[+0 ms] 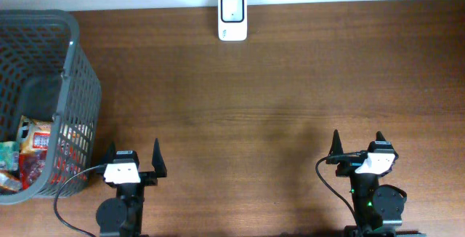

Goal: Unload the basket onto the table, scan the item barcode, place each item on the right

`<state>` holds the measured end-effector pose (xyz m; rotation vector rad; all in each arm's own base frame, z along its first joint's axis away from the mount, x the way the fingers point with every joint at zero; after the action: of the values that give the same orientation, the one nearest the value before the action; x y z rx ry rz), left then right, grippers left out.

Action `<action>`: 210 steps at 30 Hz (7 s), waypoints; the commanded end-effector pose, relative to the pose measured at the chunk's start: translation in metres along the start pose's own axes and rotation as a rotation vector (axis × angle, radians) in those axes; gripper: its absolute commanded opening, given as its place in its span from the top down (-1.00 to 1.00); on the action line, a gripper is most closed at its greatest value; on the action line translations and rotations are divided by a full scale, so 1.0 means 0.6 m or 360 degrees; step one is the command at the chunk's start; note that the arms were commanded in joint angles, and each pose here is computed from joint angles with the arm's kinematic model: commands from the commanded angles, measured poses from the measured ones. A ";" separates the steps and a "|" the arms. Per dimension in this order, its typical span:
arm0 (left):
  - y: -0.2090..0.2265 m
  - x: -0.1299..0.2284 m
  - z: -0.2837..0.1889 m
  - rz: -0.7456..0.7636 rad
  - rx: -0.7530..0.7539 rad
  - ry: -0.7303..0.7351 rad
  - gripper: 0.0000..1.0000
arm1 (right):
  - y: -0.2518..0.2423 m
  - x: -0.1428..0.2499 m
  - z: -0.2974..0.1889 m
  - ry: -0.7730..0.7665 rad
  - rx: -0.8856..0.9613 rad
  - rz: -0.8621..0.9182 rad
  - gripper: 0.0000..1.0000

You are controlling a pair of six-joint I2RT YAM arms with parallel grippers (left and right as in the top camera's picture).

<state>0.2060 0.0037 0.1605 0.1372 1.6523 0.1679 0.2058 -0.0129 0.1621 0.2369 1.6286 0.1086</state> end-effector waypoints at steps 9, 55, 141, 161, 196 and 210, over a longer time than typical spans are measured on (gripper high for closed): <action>-0.004 0.001 0.000 -0.0015 0.0023 -0.0010 -0.98 | -0.004 0.004 0.000 -0.0001 0.0018 0.0009 -0.97; -0.061 -0.289 -0.103 -0.0047 0.0841 -0.0372 -0.98 | -0.004 0.004 0.000 -0.0001 0.0018 0.0009 -0.97; 0.374 0.131 0.133 -0.1178 -0.1510 0.2384 -0.30 | -0.004 0.004 0.000 -0.0001 0.0018 0.0009 -0.97; 0.357 0.210 0.115 -0.1231 -0.1495 0.2530 0.96 | -0.004 0.004 0.000 -0.0001 0.0018 0.0009 -0.97; 0.049 -0.576 0.100 -0.0763 0.0026 0.0660 1.00 | -0.004 0.004 0.000 -0.0001 0.0018 0.0009 -0.97; -0.281 -0.309 0.216 0.0048 0.0474 0.1513 1.00 | -0.004 0.004 0.000 -0.0001 0.0018 0.0009 -0.97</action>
<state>0.3471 -0.1758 0.3430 0.2385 2.5259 -0.1111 0.2058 -0.0128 0.1621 0.2366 1.6286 0.1089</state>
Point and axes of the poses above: each gripper's point midway between its finger pads, its own z axis out along the fingers, its own y axis along the line the jaws close on, x = y × z, the point moved 4 cm from there along -z, back along the fingers, and after that the axes turned 11 degrees about z, right-handed, at the moved point
